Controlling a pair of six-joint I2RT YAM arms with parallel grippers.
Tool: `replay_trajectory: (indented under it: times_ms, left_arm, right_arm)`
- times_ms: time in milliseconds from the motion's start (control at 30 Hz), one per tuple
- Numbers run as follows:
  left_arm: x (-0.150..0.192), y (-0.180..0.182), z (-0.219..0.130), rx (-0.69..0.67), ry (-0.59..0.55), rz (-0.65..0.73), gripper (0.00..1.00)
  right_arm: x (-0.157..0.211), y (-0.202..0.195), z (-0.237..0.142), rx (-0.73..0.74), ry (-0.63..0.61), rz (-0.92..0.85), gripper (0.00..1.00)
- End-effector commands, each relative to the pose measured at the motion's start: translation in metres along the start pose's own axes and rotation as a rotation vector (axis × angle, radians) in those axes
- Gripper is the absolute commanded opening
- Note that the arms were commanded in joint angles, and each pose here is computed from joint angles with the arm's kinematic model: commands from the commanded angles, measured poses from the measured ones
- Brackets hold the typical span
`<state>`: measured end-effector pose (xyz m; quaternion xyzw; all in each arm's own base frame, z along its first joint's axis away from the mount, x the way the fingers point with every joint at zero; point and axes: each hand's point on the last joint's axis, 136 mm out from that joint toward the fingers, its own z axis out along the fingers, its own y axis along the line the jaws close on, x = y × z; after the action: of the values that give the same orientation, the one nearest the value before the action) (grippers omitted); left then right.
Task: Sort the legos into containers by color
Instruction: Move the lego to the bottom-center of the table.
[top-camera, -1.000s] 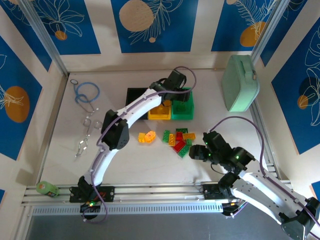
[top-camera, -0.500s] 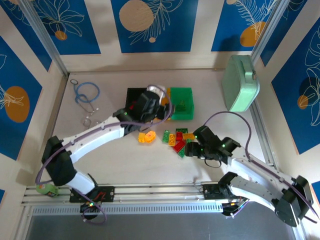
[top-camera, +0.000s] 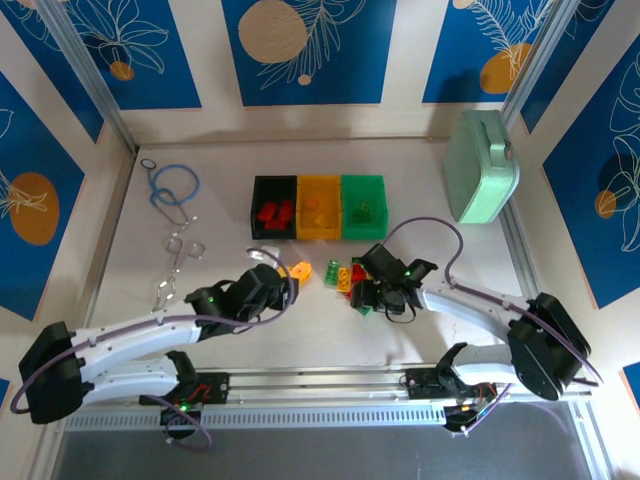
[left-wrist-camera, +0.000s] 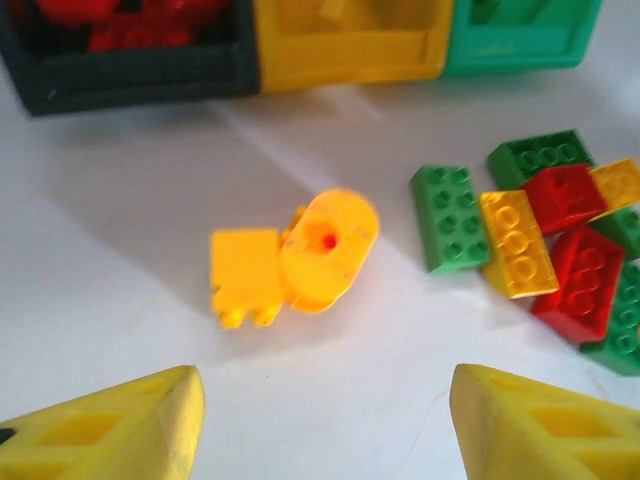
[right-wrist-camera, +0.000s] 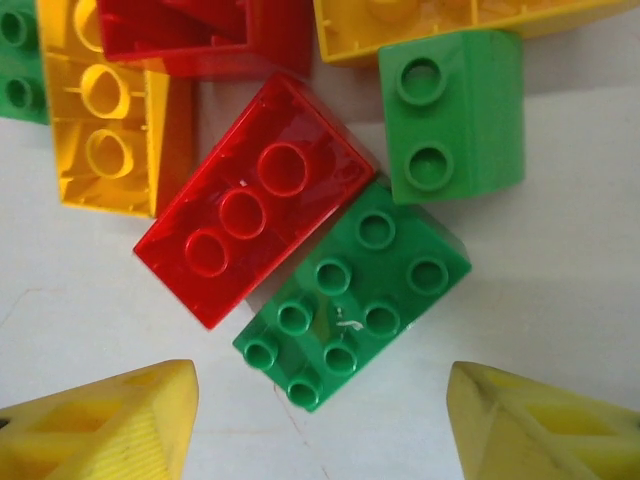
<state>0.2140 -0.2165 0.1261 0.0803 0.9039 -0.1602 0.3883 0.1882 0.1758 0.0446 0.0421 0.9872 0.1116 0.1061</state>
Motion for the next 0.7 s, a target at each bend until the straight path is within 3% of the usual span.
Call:
replay_trajectory:
  times_ms: [0,367,667]
  left_arm:
    - [0.017,0.025,-0.008,-0.06,-0.003,-0.07,0.65]
    - [0.032,0.05,-0.025,-0.08,-0.022,-0.12,0.64]
    - [0.034,0.049,-0.023,-0.077,-0.021,-0.12,0.63]
  right_arm:
    - [-0.006,0.005,0.006,0.028,-0.005,0.027,0.65]
    - [0.007,-0.016,0.024,0.183,0.023,0.057,0.51]
    - [0.017,-0.046,0.005,0.223,-0.031,0.113,0.49]
